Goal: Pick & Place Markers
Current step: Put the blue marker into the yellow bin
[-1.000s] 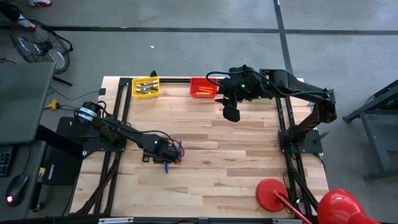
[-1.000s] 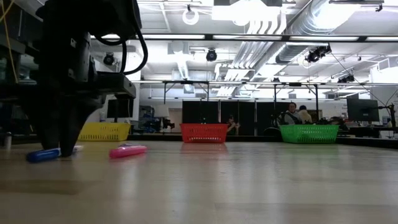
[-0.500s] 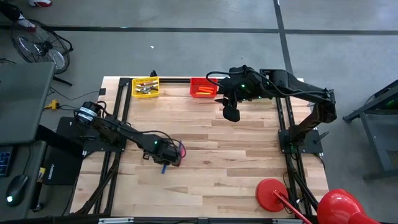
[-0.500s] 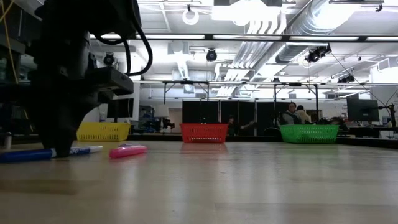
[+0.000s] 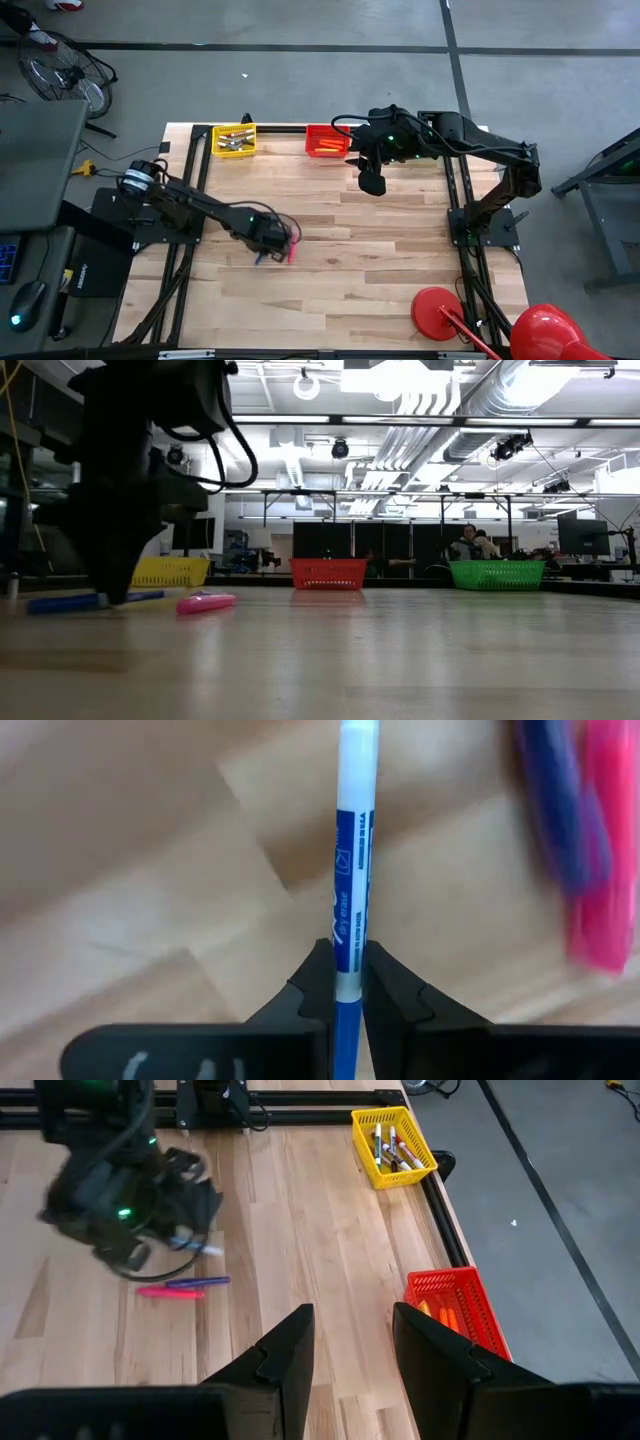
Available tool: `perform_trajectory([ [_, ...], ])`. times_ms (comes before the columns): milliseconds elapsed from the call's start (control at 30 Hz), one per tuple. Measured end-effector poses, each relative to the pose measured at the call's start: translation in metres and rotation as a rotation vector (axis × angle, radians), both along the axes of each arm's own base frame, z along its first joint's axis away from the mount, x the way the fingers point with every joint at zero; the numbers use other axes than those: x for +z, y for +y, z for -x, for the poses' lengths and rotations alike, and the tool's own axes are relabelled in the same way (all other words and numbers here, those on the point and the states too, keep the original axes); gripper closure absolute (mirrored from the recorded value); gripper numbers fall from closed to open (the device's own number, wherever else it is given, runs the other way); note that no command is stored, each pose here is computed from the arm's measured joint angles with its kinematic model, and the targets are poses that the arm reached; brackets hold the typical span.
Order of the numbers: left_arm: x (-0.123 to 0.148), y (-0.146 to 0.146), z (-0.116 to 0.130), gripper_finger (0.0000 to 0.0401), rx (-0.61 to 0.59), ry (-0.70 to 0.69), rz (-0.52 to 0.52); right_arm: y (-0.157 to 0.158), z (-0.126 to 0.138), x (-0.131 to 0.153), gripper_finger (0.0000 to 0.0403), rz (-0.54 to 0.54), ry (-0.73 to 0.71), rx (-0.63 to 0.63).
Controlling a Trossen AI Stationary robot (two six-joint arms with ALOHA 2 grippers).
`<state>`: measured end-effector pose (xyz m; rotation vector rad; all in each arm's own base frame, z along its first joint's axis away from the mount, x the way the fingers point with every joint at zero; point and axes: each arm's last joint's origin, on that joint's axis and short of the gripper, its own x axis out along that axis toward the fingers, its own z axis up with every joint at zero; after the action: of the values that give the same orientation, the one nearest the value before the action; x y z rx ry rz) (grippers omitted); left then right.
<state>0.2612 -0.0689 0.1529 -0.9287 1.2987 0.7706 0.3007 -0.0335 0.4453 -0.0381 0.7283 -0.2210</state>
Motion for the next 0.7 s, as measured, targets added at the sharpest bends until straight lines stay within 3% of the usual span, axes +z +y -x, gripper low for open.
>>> perform_trajectory([
  [267, 0.02, 0.029, 0.007, 0.038, -0.066, -0.007, -0.048, 0.0, 0.001, -0.001, 0.0276, 0.001, 0.012, -0.002],
  [533, 0.038, 0.085, 0.013, 0.0381, -0.142, 0.015, -0.074, 0.0, 0.001, -0.002, 0.0276, 0.003, 0.023, -0.004],
  [700, 0.07, 0.122, 0.01, 0.0382, -0.266, 0.018, -0.152, 0.0, 0.001, -0.002, 0.0276, 0.005, 0.024, -0.003],
])
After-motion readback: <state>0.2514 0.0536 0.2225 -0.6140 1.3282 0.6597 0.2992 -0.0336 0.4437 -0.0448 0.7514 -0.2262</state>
